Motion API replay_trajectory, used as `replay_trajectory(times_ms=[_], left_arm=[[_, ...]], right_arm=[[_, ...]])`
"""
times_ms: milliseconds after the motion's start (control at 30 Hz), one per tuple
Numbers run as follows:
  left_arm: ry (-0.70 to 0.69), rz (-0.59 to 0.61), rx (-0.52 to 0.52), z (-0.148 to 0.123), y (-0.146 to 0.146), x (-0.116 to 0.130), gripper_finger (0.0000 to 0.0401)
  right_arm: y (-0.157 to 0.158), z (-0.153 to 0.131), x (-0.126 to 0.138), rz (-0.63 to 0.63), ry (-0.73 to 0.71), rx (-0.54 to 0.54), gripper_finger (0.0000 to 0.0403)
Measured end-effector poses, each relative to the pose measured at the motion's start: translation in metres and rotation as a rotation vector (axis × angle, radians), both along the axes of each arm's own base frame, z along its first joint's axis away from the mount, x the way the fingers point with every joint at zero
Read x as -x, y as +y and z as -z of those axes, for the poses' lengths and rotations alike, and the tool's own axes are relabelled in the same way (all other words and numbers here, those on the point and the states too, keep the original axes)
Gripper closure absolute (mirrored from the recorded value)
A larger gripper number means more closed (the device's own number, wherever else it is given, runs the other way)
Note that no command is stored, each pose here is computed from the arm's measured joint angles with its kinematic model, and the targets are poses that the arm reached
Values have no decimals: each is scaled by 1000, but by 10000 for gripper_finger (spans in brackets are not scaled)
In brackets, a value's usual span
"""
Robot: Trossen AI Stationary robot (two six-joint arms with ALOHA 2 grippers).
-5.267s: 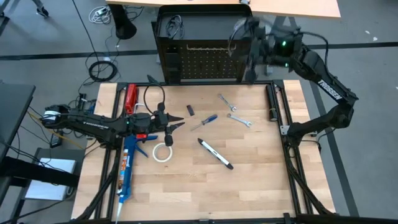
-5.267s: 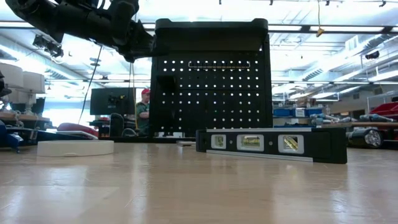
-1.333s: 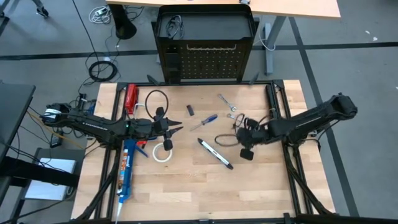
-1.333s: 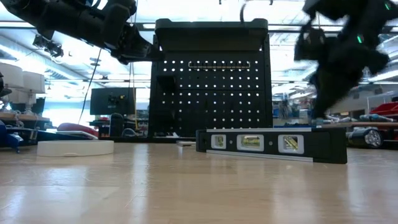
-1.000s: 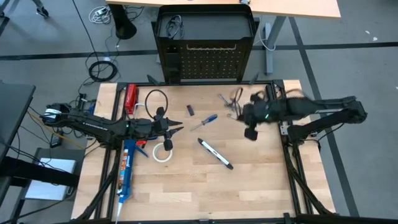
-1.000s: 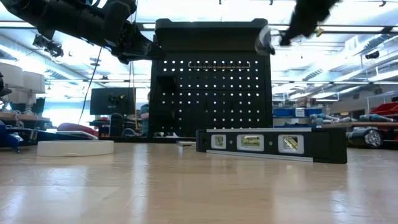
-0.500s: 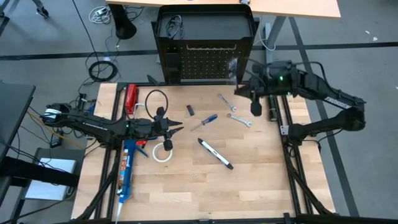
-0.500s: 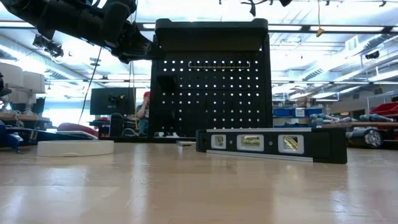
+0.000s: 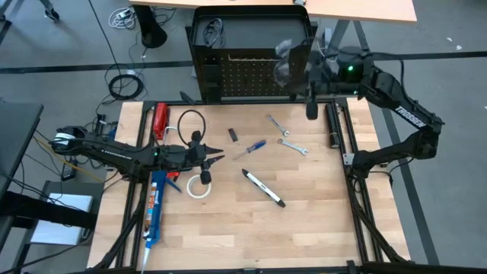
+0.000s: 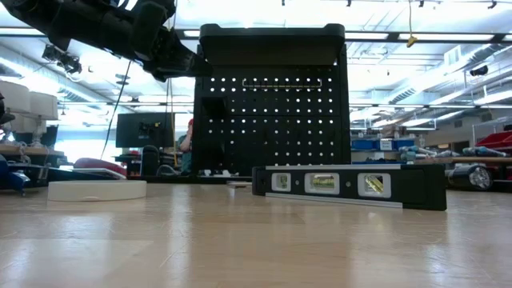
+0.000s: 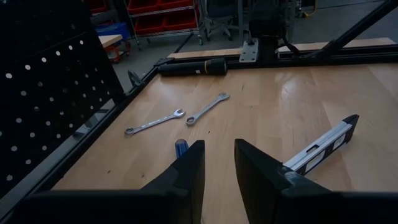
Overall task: Hang tools onto peg board
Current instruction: Put the black safety glasses on the top of the black pegboard
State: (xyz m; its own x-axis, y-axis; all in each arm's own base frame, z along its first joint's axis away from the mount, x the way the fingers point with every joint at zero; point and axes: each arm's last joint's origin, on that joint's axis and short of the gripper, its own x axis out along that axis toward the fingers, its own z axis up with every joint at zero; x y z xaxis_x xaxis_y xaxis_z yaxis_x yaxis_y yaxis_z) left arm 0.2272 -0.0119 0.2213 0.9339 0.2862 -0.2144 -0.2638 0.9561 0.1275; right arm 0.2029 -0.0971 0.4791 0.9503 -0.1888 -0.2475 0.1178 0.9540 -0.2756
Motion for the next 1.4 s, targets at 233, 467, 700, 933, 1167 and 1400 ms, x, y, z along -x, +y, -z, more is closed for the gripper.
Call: replay_trajectory(times_ms=[233, 467, 700, 933, 1167, 1400], left_arm=[[-11, -10, -4, -1, 0, 0, 309], [-17, -6, -23, -2, 0, 0, 309], [-5, -17, -61, -1, 1, 0, 309], [-7, -24, -58, -1, 1, 0, 309], [-12, -30, -34, -1, 1, 0, 309], [-9, -56, -52, -1, 2, 1, 309]], right_arm=[[-27, -5, 3, -6, -59, -2, 365], [-58, -12, 15, 62, -156, 15, 365], [-89, -12, 29, 110, -189, 36, 366], [-124, -3, 33, 180, -201, 35, 366], [-135, -12, 43, 231, -157, 10, 366], [-137, -31, 50, 248, -122, 35, 366]])
